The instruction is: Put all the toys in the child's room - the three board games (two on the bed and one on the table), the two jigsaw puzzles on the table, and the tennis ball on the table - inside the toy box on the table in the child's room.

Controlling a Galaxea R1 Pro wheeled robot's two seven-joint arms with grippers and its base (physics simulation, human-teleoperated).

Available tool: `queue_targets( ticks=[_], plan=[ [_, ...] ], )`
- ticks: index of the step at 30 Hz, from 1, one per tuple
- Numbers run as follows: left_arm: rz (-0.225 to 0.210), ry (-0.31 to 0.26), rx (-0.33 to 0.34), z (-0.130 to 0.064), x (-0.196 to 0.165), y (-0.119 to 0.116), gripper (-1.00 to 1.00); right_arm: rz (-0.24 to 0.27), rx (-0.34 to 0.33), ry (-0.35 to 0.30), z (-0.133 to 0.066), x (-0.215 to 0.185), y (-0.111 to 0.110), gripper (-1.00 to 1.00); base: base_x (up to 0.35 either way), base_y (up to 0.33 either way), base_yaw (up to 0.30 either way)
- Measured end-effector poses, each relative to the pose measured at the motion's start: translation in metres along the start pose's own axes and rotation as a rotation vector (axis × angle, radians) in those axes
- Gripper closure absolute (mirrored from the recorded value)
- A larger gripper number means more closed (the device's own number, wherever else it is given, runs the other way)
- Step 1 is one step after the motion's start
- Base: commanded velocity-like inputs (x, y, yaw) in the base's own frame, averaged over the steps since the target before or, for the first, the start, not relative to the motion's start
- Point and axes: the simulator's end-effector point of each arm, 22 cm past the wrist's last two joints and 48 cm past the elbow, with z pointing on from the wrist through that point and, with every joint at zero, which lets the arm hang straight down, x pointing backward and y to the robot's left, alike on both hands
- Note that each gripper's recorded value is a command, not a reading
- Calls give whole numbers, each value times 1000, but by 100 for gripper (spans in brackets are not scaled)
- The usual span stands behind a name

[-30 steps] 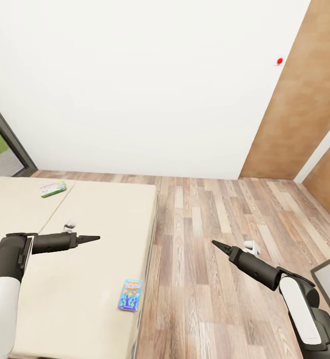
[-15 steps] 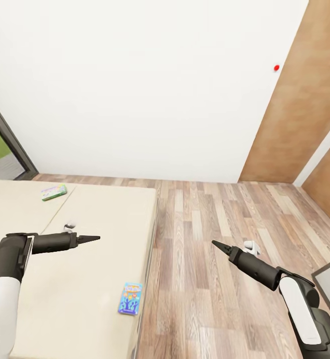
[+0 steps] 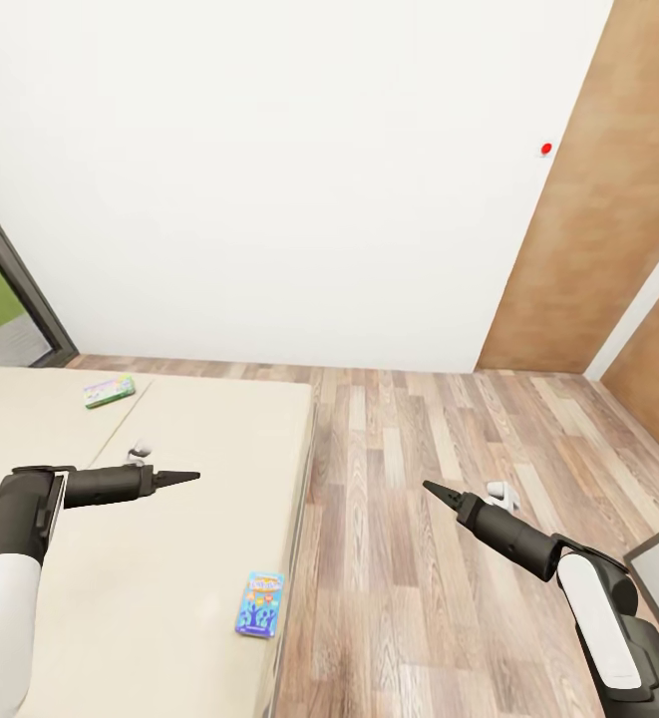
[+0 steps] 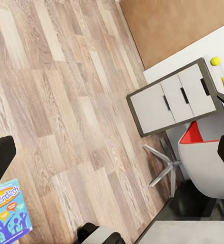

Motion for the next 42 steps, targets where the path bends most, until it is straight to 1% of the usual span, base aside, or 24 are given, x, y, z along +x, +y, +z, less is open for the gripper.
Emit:
queue_targets(
  ticks=[23, 33, 42],
  plan=[
    [30, -22, 4, -9, -12, -15, -100, -21, -21, -24, -7, -10, 16, -100, 0, 0, 6],
    [44, -31, 6, -14, -17, -22, -100, -30, -30, -34, -11, -15, 23, -100, 0, 0, 93],
    [56, -38, 16, -12, -21, -31, -100, -39, -38, -43, -14, -19, 29, -100, 0, 0, 125]
  ],
)
